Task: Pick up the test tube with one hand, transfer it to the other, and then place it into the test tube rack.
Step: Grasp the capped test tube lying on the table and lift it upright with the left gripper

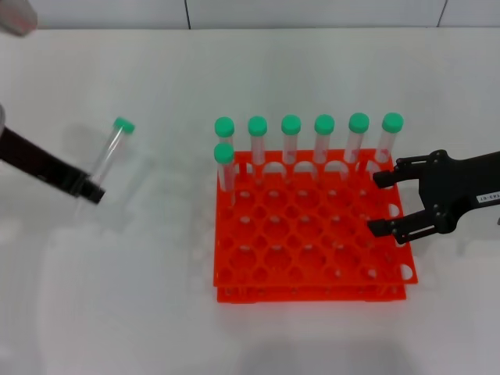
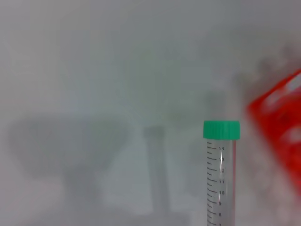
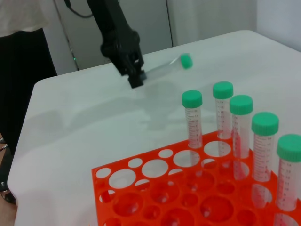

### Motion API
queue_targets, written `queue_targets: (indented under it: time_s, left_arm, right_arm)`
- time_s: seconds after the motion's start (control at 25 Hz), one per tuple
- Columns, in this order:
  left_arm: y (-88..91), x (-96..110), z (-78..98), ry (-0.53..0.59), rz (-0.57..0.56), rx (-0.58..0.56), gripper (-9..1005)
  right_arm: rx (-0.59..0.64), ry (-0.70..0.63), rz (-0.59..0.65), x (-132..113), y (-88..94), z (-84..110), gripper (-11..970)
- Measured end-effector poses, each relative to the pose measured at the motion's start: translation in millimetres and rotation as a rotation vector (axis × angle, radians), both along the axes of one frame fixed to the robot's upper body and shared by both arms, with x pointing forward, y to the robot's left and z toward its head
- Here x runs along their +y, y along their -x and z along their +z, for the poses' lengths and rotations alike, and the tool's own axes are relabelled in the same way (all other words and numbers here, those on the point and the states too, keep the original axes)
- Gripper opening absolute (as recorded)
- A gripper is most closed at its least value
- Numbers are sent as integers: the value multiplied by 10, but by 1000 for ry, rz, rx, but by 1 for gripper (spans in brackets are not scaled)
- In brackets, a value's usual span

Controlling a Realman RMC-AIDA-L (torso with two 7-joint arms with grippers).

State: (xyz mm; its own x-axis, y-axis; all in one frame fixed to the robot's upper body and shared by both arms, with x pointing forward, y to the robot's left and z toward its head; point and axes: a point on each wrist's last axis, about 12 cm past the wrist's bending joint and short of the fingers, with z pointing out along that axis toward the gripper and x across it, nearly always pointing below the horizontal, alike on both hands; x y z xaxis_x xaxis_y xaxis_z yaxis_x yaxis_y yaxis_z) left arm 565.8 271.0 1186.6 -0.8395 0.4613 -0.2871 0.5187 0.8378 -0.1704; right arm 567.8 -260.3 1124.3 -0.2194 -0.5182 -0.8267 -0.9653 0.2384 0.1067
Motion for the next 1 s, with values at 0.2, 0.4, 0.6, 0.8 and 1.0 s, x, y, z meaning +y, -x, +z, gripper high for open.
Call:
queue_targets:
  time_s: [0.2, 0.4, 0.6, 0.8, 1.0]
  left_arm:
    - [-3, -52, 95, 131, -50, -134, 193]
    - [-44, -87, 155, 257, -76, -324, 195]
    - [-49, -116, 207, 431, -159, -558, 197]
    - [-128, -227, 94, 631, -201, -593, 200]
    - [-254, -404, -87, 746, -266, -525, 202]
  right_arm:
    - [-2, -2, 0, 8, 4, -8, 761]
    - [0, -3, -2, 11, 5, -10, 758]
    - [-1, -13, -6, 12, 6, -7, 755]
    - [-10, -17, -18, 34, -8, -16, 753]
    - [-28, -17, -25, 59, -23, -29, 750]
